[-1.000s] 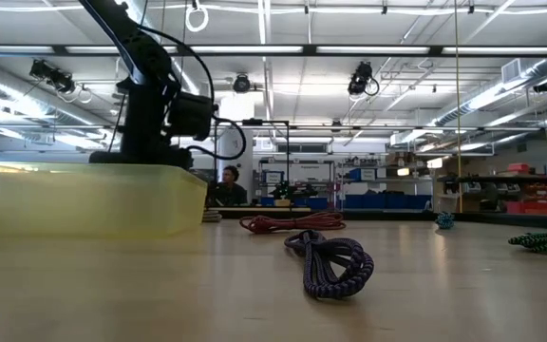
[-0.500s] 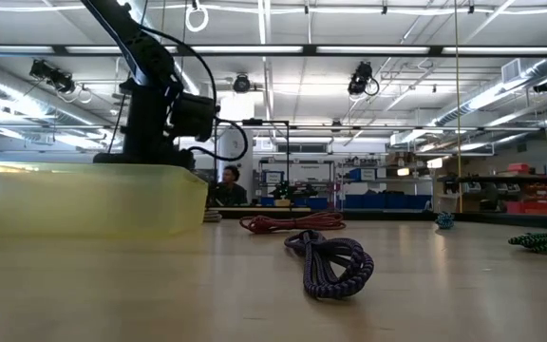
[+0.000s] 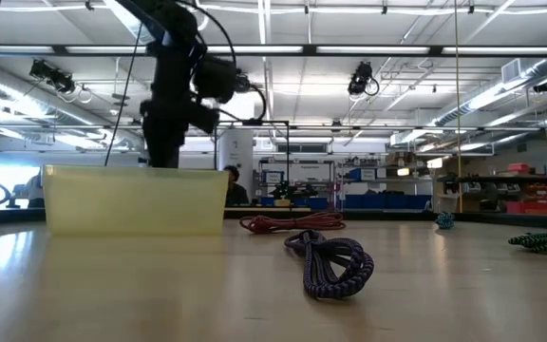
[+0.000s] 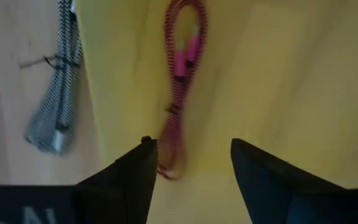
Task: Pick and place USB-C Cables
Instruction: Put the pink charger cable into the yellow bin
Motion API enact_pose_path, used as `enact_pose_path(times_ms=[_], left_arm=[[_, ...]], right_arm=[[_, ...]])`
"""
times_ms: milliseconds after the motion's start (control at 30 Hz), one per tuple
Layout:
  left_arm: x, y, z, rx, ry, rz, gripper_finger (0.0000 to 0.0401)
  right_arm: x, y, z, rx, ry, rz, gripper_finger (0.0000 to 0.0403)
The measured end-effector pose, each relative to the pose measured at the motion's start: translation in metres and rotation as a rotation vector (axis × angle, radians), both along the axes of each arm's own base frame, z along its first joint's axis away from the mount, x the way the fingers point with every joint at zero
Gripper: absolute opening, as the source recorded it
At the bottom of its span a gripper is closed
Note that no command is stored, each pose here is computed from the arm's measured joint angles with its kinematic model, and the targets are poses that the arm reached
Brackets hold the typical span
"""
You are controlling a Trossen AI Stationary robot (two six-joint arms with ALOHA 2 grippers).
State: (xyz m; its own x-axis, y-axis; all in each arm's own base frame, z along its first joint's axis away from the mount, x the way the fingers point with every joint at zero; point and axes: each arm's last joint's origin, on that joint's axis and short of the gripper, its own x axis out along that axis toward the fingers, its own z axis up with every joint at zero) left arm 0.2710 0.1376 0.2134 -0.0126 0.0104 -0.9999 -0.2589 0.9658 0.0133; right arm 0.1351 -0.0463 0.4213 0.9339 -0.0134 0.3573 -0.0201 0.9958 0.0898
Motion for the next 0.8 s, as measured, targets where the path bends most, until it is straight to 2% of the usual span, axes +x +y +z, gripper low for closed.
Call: enact_pose_path(times_ms=[133, 233, 400, 533, 633, 800], left_arm=[[0.009, 0.000, 0.039, -0.124, -0.081, 0.157, 0.0212], [0.016, -0.002, 0.070, -0.156, -0.181, 0.179, 0.0212], [0.025, -0.014, 0.128, -0.037, -0.358, 0.125, 0.0213], [0.020, -0.029, 0.169, 0.079, -0.463, 0.099, 0.0213], [0.009, -0.038, 0.192, 0.182, -0.494, 0.119, 0.0213], [-0.018, -0.051, 0.220, 0.360, -0.527, 0.187, 0.0213]], right_arm=[[0.007, -0.003, -0.014, 0.077, 0.136, -0.003, 0.0074], [0.020, -0.009, -0.031, 0.171, 0.285, -0.006, 0.0074], [0.049, -0.020, -0.059, 0.281, 0.505, 0.051, 0.0074], [0.074, -0.028, -0.073, 0.323, 0.707, 0.097, 0.0074], [0.095, -0.031, -0.082, 0.317, 0.873, 0.132, 0.0074], [0.134, -0.030, -0.089, 0.242, 1.091, 0.213, 0.0074]])
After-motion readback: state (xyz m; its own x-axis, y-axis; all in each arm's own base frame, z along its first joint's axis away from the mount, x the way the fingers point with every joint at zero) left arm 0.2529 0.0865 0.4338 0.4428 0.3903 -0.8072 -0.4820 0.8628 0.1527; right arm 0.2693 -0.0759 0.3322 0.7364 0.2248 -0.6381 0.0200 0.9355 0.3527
